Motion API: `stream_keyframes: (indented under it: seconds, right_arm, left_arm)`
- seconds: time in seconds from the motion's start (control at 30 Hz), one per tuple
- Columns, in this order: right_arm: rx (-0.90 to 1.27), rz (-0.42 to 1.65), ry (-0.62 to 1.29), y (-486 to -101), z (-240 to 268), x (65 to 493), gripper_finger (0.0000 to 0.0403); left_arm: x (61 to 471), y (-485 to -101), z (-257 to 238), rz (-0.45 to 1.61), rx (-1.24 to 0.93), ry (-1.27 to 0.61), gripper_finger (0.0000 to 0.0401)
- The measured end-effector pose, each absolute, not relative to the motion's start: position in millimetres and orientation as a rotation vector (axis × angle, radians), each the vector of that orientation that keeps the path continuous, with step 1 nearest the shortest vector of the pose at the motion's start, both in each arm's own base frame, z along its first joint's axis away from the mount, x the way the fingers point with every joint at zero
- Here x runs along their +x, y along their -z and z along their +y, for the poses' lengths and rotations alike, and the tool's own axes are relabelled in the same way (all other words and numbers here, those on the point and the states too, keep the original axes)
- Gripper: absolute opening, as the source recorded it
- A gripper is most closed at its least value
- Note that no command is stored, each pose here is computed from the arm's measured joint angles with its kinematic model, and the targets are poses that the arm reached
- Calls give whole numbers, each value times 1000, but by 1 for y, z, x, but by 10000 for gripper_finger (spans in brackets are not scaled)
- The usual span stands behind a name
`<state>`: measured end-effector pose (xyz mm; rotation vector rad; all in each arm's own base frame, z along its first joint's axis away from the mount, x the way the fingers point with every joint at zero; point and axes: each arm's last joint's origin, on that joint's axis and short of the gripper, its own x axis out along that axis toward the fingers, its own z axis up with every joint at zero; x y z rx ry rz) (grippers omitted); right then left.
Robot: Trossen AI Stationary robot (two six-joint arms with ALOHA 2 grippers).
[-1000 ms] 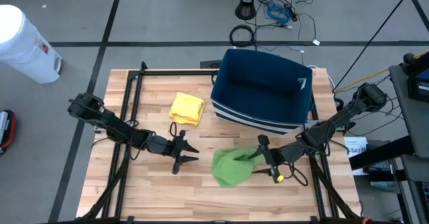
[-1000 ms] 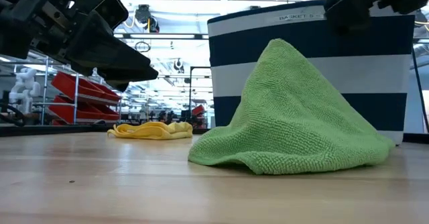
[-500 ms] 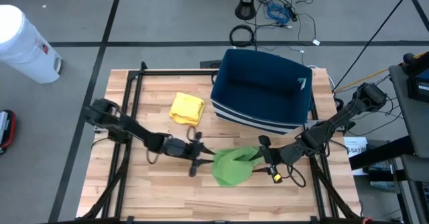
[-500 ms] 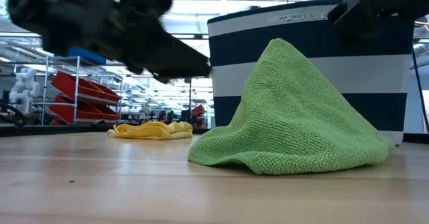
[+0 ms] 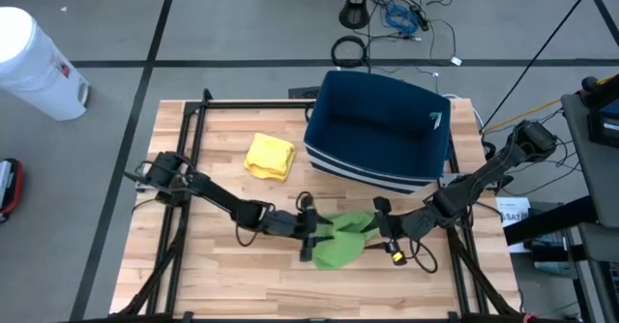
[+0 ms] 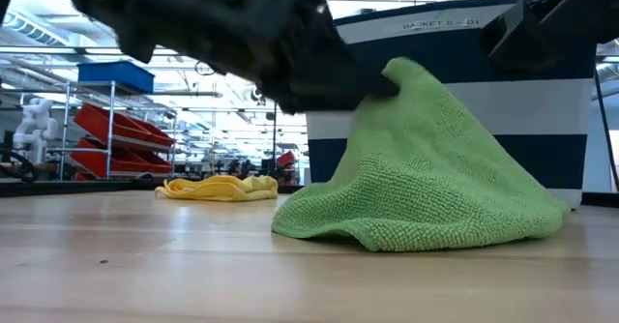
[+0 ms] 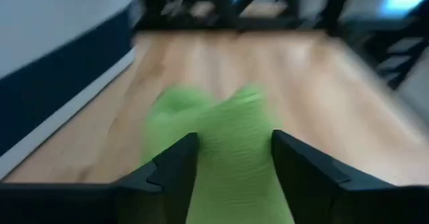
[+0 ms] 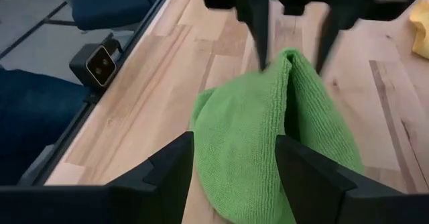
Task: Fold towel
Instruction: Fold the green towel
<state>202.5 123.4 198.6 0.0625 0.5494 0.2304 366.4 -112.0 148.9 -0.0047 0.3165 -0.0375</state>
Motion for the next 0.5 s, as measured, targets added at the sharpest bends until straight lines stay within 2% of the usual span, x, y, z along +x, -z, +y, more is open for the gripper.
stream_keyframes:
  seconds: [0.17,0.23,0.37,0.5]
  right_arm:
    - [40,576,-227,-191,126,206,196]
    - [42,592,-222,-187,126,207,196]
    - [38,622,-228,-180,131,207,196]
    - [41,633,-249,-178,136,204,196]
  left_arm:
    - [386,-144,-109,354,-37,53,250]
    - [391,-148,-112,368,-26,46,255]
    - [394,-151,-111,379,9,12,220]
    - [398,-157,-114,386,45,30,150]
